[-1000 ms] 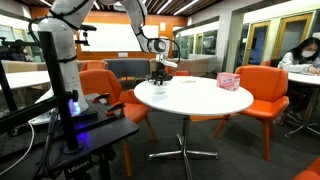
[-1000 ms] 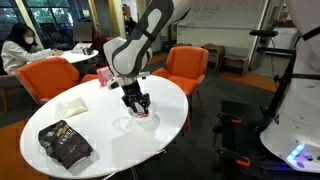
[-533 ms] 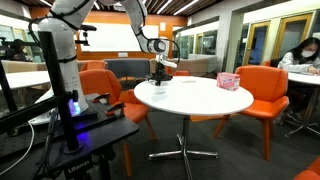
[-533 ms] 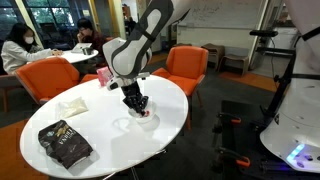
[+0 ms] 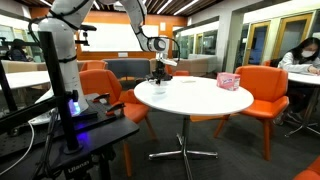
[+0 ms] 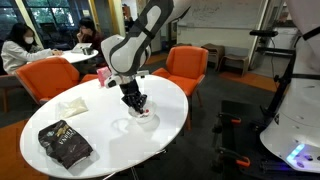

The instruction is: Get the marker from the white bowl and put it on the table

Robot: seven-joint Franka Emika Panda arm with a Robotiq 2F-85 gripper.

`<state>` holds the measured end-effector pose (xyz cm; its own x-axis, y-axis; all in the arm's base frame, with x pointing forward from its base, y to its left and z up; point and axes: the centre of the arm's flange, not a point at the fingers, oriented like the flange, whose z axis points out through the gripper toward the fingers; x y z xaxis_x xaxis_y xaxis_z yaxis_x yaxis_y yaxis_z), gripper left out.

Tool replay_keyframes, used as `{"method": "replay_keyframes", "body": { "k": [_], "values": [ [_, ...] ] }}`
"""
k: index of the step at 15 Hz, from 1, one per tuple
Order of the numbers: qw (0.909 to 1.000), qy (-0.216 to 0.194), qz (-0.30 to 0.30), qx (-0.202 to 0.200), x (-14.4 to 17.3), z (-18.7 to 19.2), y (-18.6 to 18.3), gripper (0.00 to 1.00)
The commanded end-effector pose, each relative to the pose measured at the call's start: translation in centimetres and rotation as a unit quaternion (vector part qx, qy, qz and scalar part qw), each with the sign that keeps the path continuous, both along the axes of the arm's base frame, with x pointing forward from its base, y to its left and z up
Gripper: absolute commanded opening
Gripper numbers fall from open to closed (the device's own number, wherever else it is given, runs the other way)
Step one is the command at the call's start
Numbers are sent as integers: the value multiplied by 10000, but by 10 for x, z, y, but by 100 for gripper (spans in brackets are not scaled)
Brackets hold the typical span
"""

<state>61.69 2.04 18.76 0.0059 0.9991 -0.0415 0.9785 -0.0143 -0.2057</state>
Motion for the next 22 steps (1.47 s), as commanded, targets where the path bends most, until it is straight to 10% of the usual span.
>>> {"method": "replay_keyframes", "body": {
  "k": [1,7,11,14,22],
  "values": [
    [9998,-13,-114,-167,-7,34,3,5],
    [9911,-102,-1195,-571,0,101,-13,5],
    [9677,-266,-2340,-894,24,120,-54,5],
    [9435,-413,-3091,-1122,41,115,-95,5],
    [9146,-243,-3809,-1336,85,41,-164,5]
  ]
}}
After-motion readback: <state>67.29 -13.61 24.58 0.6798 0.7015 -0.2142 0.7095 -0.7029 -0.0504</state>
